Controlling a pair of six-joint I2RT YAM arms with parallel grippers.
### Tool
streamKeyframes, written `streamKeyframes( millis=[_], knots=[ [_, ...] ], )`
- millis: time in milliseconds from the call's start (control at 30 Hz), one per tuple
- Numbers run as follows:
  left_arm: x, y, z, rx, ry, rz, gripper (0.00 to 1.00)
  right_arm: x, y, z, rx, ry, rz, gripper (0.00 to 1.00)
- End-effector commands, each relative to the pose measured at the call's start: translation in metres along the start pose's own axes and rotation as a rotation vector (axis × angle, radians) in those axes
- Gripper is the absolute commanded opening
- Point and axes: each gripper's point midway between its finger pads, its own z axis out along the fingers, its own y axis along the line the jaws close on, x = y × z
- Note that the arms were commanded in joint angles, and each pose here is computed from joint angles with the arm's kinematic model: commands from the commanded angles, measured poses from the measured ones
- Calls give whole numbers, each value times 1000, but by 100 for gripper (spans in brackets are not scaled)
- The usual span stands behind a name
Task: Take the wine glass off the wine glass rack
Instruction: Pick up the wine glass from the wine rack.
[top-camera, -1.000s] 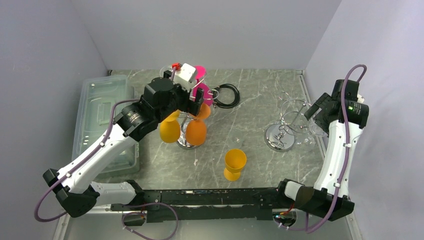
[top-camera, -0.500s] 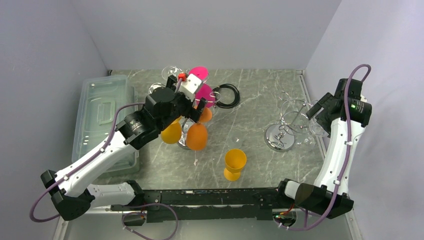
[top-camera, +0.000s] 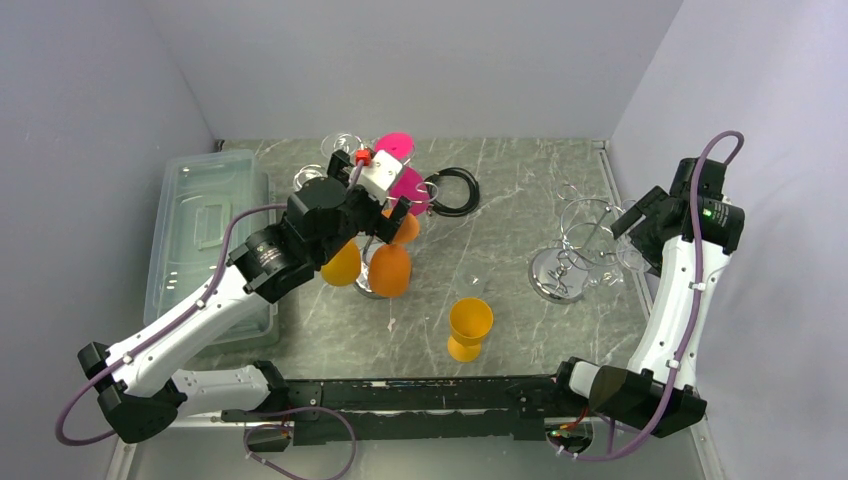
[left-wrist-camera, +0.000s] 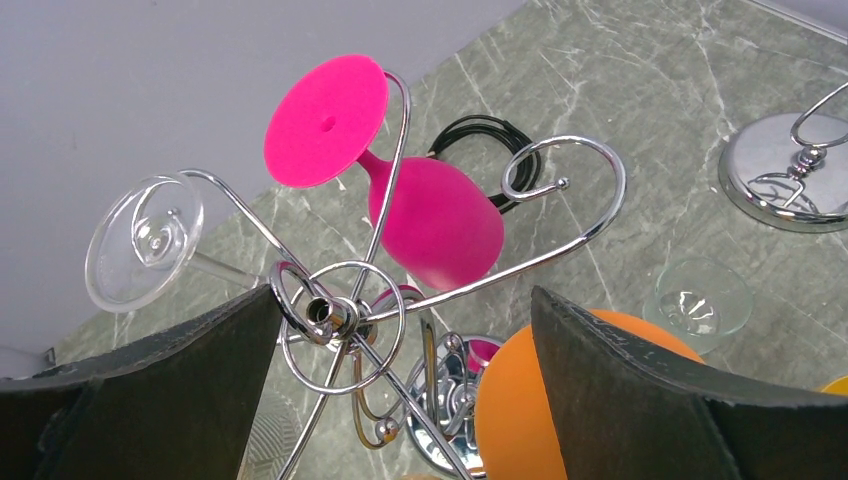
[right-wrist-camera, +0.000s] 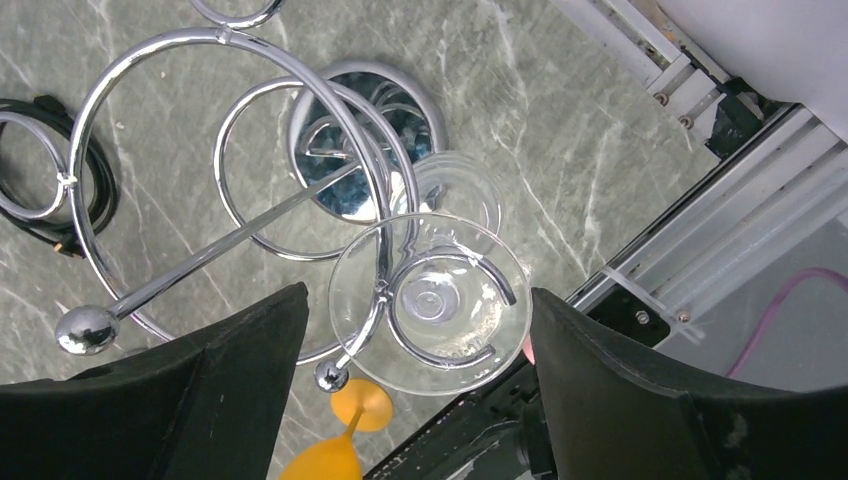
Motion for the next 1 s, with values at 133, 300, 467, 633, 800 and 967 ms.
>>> streamKeyframes(
  millis=[133,300,467,633,800,967],
  knots=[
    [2,0,-4,0,5,61,99,-1,4,-3,-30,-16,31,78],
    [-1,3,-5,-12,0,58,99,1,1,0,-16,-8,23,80],
    [-5,5,-5,-20,-4,59,99,4,0,2,-16,2,17,80],
    [-4,5,-5,-20,-2,60,99,5,1,5,-17,6,17,74],
    [-5,5,-6,-20,-4,59,99,2,2,3,-20,-3,20,64],
    [-6,6,-7,-22,-8,57,99,-2,3,-3,-29,-17,23,51]
  ],
)
